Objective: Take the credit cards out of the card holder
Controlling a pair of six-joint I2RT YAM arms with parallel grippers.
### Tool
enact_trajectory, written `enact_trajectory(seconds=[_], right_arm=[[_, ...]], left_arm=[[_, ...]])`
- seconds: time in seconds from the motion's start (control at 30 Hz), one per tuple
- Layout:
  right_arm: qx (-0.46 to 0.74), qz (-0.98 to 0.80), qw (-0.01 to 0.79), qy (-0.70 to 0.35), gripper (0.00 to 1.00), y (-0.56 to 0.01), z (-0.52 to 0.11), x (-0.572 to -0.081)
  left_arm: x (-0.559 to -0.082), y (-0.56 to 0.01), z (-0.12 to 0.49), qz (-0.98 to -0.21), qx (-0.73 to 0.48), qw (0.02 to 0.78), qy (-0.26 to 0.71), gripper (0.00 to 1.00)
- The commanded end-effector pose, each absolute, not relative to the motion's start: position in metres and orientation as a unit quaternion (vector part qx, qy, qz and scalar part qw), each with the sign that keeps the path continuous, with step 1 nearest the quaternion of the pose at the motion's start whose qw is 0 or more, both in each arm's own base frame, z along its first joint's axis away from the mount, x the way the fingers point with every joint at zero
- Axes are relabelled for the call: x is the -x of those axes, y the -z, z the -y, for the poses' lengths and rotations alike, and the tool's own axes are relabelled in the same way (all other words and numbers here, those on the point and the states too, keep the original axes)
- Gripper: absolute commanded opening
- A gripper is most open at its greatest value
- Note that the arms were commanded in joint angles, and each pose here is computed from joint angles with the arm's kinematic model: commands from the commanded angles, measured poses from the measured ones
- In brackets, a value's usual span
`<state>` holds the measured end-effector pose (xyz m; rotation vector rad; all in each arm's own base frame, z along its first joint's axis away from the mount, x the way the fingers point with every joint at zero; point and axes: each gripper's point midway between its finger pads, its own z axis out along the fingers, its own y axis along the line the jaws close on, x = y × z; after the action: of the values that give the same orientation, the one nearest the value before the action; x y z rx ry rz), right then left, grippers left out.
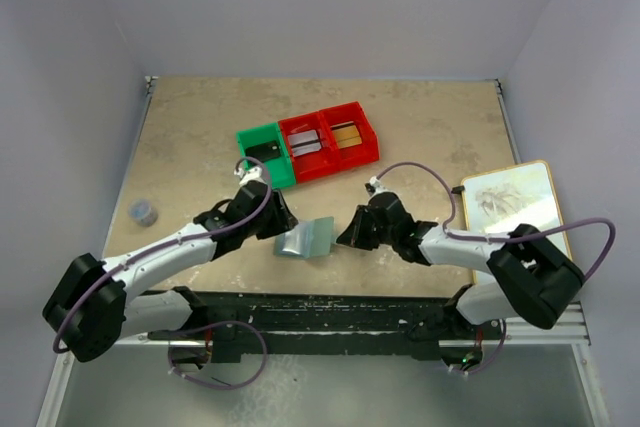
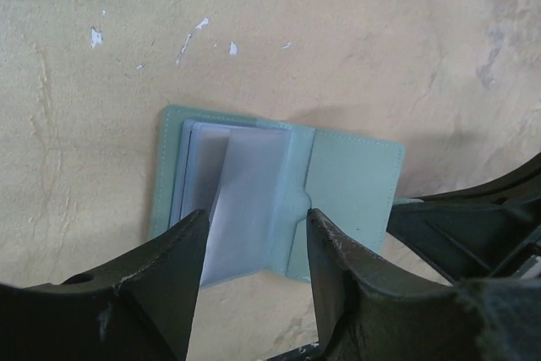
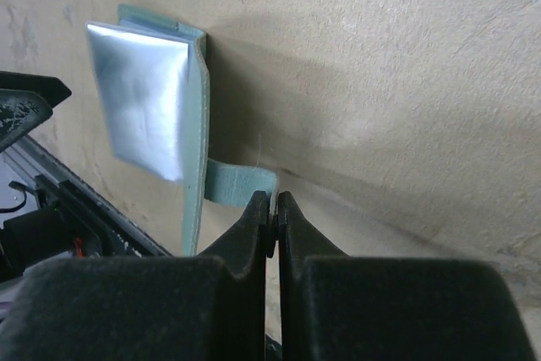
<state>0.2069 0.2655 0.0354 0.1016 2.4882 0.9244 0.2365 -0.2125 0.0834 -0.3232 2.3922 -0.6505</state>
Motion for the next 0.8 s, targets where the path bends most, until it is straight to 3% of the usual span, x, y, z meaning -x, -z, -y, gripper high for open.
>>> enact_trajectory(seconds=[0.0,0.1,0.4,0.77], right_arm=[[-0.05,-0.906,0.248,-0.338,0.0,-0.044,-0.274,-0.223],[-0.061,-0.923,0.239,-0.297,0.0,-0.031,-0.266,-0.226],[-0.078,-0.928,0.233,-0.278,0.0,-0.02,-0.262,-0.228],[-0.075,-0.932,0.225,-0.273,0.0,-0.015,-0.266,-0.23]], left_arm=[[-0.251,-0.099,0.217,-0.907,0.107,0.333,0.236,0.48],[-0.251,-0.093,0.205,-0.914,0.114,0.334,0.2,0.48],[-0.235,-0.065,0.217,-0.932,0.084,0.279,0.216,0.46],[-0.236,-0.073,0.227,-0.921,0.086,0.288,0.249,0.43]])
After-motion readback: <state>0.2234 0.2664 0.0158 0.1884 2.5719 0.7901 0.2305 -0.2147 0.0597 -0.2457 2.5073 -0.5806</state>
